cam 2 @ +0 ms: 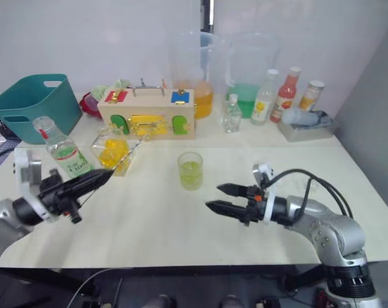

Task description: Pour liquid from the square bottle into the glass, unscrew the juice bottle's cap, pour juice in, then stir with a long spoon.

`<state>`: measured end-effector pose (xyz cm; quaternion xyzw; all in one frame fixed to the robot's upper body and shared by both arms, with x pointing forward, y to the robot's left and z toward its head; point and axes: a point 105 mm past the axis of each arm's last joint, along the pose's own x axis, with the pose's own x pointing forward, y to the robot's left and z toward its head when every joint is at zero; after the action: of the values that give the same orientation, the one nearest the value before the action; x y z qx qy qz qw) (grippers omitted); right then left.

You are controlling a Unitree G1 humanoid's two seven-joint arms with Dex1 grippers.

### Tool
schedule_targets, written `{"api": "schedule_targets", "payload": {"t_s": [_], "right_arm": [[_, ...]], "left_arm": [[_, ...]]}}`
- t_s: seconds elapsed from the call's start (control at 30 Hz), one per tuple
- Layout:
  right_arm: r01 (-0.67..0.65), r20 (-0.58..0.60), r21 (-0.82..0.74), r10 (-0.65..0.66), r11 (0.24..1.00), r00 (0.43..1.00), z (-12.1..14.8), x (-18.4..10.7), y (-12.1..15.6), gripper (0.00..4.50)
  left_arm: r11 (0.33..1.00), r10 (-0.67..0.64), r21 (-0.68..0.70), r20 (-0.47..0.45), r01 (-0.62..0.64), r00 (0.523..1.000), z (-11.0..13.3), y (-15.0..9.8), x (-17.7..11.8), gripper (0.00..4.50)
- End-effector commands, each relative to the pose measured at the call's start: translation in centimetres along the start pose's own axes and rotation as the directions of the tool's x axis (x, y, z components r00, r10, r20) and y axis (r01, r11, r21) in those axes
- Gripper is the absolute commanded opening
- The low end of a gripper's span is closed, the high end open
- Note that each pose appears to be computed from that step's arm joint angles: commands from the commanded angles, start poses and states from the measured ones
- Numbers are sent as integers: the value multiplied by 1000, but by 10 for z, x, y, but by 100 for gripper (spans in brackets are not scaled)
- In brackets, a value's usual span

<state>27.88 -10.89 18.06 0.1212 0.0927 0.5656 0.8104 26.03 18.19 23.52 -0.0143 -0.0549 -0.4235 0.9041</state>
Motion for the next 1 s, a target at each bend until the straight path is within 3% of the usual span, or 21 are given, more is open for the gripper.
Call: {"api": "schedule_targets", "payload": {"t_s": [0.03,0.23,0.33,0.47,0.63,0.8,1.0], "right_arm": [[18,75,15,-19,1000,997,18,8,2,450],[17,122,26,-20,1000,992,31,14,8,450],[49,91,27,-51,998,994,25,3,3,450],[79,46,16,-80,997,996,17,-9,-2,450],[93,15,-10,-93,996,996,14,-14,-6,450],[96,12,-26,-96,995,995,15,-15,-6,450],[131,12,-46,-131,990,991,16,-21,-14,450]], "left_arm": [[998,-40,39,40,39,998,11,-14,19,2],[998,-52,41,37,50,998,6,-22,27,2],[998,60,6,30,-61,998,0,1,6,2],[984,179,17,-86,-178,980,-29,22,-22,2],[963,268,26,-217,-268,939,-80,29,-43,2],[958,284,62,-293,-279,913,-116,27,-55,2],[965,263,109,-381,-239,886,-140,26,-72,2]]}}
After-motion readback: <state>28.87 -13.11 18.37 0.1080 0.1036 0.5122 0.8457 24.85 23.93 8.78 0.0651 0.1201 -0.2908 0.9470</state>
